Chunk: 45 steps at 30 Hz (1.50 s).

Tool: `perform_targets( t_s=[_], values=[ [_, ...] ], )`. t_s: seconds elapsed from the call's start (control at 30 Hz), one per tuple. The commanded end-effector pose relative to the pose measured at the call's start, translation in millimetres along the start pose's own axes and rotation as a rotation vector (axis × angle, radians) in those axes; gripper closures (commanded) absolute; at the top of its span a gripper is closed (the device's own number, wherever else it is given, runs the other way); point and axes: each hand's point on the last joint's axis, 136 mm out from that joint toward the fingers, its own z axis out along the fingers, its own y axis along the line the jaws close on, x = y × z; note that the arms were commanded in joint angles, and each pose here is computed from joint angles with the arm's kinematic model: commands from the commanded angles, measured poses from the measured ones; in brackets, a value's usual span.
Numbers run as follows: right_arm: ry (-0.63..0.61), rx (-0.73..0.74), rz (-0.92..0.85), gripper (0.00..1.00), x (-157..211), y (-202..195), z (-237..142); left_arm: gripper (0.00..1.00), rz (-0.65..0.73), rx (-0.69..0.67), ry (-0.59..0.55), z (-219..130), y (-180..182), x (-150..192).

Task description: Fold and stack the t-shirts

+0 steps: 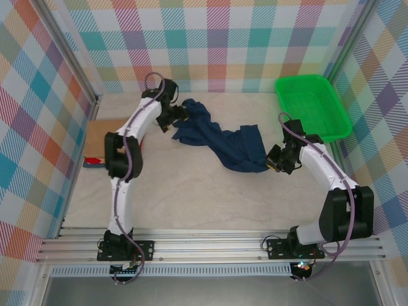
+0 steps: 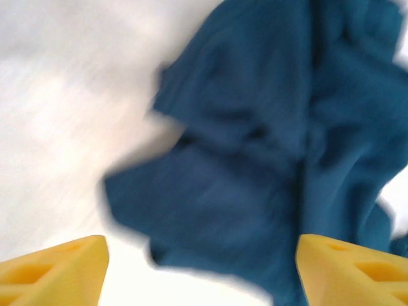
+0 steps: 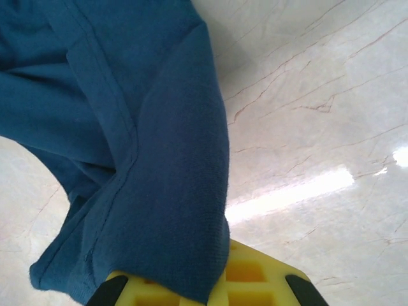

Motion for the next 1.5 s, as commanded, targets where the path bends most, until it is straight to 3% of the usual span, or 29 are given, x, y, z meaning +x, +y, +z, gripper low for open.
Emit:
perform_targets(
  t_s=[0.0,0.13,0.37,0.63,0.77,0.87,1.03,1.2,1.37,1.47],
  values=[
    [-0.02,0.008,-0.05,1.0,-5,0,-5,0.32,-0.043,0.036,-0.026,-28,32,1],
    [-0.005,0.007,-0.047,1.0,-4,-1,1,0.29,-0.109,0.111,0.036,6,42,19],
    [0.024,-0.02,-0.035,1.0,3,-3,12,0.32,-0.173,0.201,0.004,39,16,-8],
    [0.021,-0.019,-0.021,1.0,0,-4,14,0.61,-0.185,0.128,0.068,69,21,16],
    [0.021,-0.03,-0.016,1.0,-2,-1,16,1.0,-0.202,0.153,0.01,63,16,6],
    [0.013,-0.048,-0.031,1.0,-10,8,13,1.0,-0.208,0.169,-0.095,23,5,-22],
    [-0.067,-0.161,-0.092,1.0,-51,59,-16,1.0,-0.17,0.177,-0.294,-86,-13,-77],
    [-0.17,-0.318,-0.156,1.0,-100,125,-64,1.0,-0.171,0.304,-0.502,-206,-31,-115],
    [-0.292,-0.458,-0.222,1.0,-129,168,-123,1.0,-0.14,0.366,-0.687,-309,-27,-114],
    [-0.339,-0.482,-0.241,1.0,-120,164,-138,1.0,-0.115,0.35,-0.678,-325,-13,-84]
  ],
)
